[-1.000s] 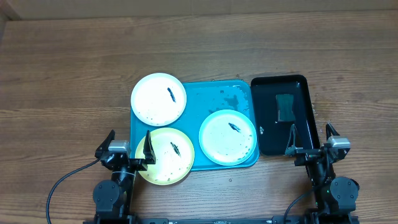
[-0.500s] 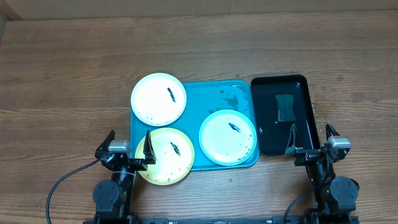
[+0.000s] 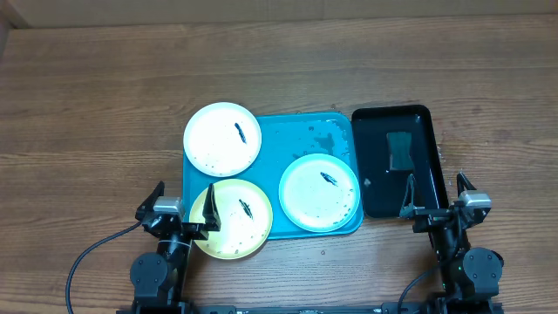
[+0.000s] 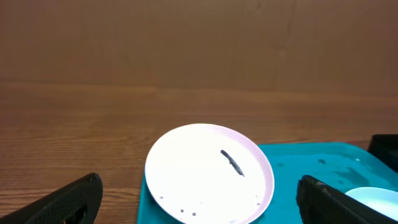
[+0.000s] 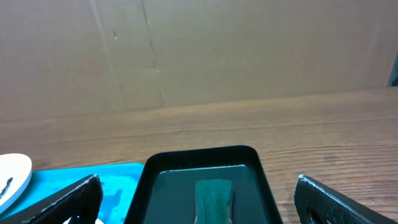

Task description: Clean dirty plates on tray and stack at the side

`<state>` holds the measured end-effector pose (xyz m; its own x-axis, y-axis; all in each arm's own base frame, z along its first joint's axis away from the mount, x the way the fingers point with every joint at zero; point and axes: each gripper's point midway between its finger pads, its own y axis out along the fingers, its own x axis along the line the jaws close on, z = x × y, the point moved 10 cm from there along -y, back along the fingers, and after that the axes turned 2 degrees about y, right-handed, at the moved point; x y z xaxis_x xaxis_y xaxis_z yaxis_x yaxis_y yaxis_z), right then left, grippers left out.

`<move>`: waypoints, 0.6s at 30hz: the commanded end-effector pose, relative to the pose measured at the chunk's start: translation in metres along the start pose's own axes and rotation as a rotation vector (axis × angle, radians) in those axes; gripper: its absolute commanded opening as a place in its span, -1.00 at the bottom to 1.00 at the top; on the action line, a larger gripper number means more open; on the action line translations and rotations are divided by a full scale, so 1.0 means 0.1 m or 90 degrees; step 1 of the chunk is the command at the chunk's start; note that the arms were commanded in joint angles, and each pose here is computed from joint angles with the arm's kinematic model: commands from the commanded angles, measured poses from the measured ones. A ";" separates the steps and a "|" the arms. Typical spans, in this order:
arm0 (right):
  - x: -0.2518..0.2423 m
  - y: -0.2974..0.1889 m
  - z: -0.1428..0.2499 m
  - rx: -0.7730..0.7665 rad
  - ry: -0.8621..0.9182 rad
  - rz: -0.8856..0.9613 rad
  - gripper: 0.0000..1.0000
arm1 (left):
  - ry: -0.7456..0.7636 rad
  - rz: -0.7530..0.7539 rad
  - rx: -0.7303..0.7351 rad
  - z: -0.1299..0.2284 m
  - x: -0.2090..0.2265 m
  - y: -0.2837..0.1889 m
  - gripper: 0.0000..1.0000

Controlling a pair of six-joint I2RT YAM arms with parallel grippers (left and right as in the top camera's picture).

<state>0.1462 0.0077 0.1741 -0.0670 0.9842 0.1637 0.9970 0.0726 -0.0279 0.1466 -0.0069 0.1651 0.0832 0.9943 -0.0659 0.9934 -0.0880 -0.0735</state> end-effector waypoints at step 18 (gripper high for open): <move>0.00 0.05 0.12 0.053 0.123 -0.007 1.00 | -0.072 0.106 0.008 -0.01 -0.13 -0.02 0.99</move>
<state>0.1489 0.0096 0.1678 -0.0672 0.9410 0.3316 0.9922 0.0979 -0.0769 0.1455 -0.0149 0.1660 0.1848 0.9686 -0.1661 0.9778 -0.1982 -0.0679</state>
